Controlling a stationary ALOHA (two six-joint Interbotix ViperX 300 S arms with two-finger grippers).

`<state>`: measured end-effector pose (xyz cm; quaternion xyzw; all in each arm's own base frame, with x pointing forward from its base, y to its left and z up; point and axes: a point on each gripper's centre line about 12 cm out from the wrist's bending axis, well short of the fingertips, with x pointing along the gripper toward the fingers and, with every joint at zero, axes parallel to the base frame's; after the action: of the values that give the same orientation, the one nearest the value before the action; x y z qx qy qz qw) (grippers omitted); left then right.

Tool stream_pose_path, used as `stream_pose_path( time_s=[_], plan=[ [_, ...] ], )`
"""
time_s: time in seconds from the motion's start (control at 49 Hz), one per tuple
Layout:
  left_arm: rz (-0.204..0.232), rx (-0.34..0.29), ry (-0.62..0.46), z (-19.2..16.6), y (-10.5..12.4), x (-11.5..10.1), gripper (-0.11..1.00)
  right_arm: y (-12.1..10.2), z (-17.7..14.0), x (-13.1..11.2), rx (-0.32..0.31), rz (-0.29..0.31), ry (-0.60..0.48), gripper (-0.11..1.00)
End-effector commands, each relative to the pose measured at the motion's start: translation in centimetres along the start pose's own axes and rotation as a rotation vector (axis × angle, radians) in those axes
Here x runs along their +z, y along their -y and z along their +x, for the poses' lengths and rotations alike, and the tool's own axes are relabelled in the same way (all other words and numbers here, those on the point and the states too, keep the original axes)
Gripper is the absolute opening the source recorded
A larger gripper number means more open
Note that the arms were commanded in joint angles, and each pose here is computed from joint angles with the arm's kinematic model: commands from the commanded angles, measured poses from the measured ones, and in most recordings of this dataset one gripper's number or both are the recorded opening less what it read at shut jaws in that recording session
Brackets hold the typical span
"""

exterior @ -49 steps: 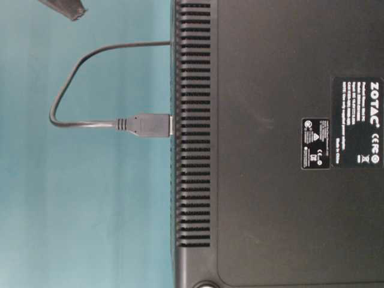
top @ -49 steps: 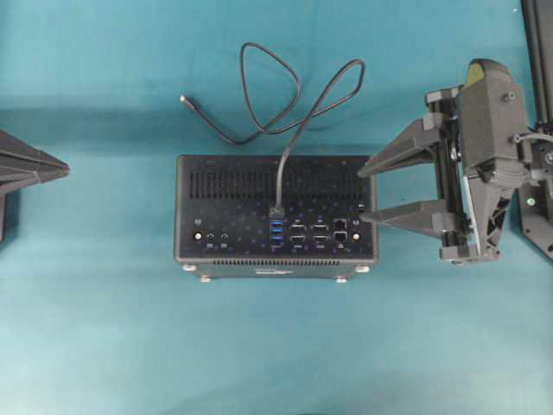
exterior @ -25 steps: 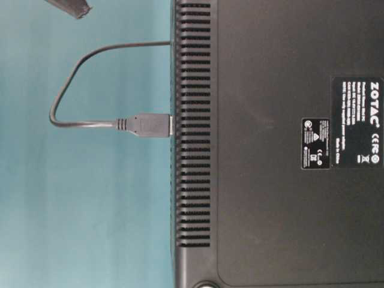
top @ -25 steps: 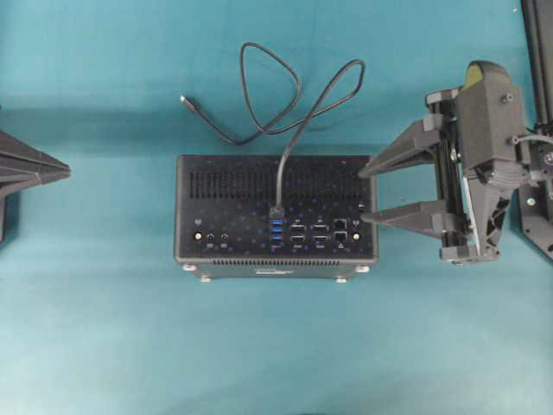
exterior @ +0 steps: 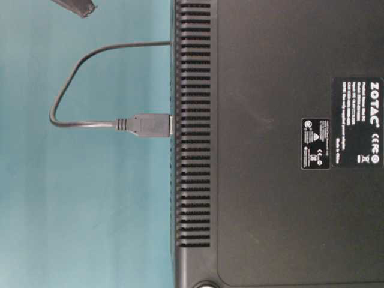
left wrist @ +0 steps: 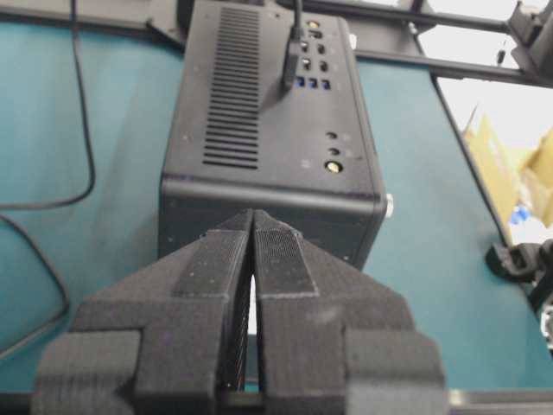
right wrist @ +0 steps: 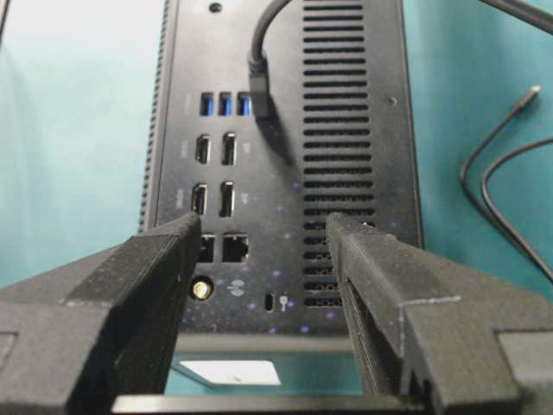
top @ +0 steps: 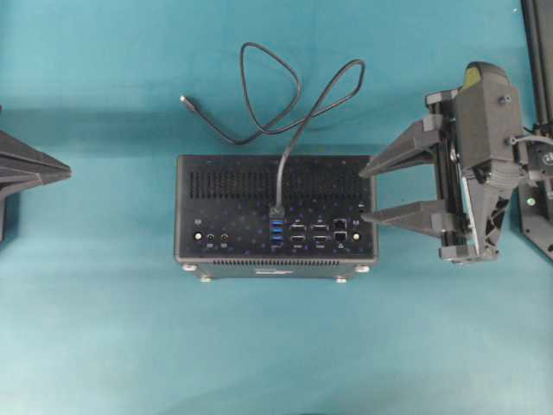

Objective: Insert the USB into the PC box with both arms.

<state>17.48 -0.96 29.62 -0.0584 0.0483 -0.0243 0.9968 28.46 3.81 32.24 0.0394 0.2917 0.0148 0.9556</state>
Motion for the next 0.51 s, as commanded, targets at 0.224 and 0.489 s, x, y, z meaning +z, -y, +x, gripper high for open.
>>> stream_pose_path(
  time_s=[0.224,0.489],
  plan=[
    [0.003,-0.002,0.006,0.18,0.06,0.25,0.0,0.21,-0.37,0.55,-0.004,0.014,0.023,0.66],
    [0.003,-0.002,0.006,0.19,0.05,0.21,0.0,0.22,-0.35,0.5,-0.004,0.014,0.022,0.66]
  ],
)
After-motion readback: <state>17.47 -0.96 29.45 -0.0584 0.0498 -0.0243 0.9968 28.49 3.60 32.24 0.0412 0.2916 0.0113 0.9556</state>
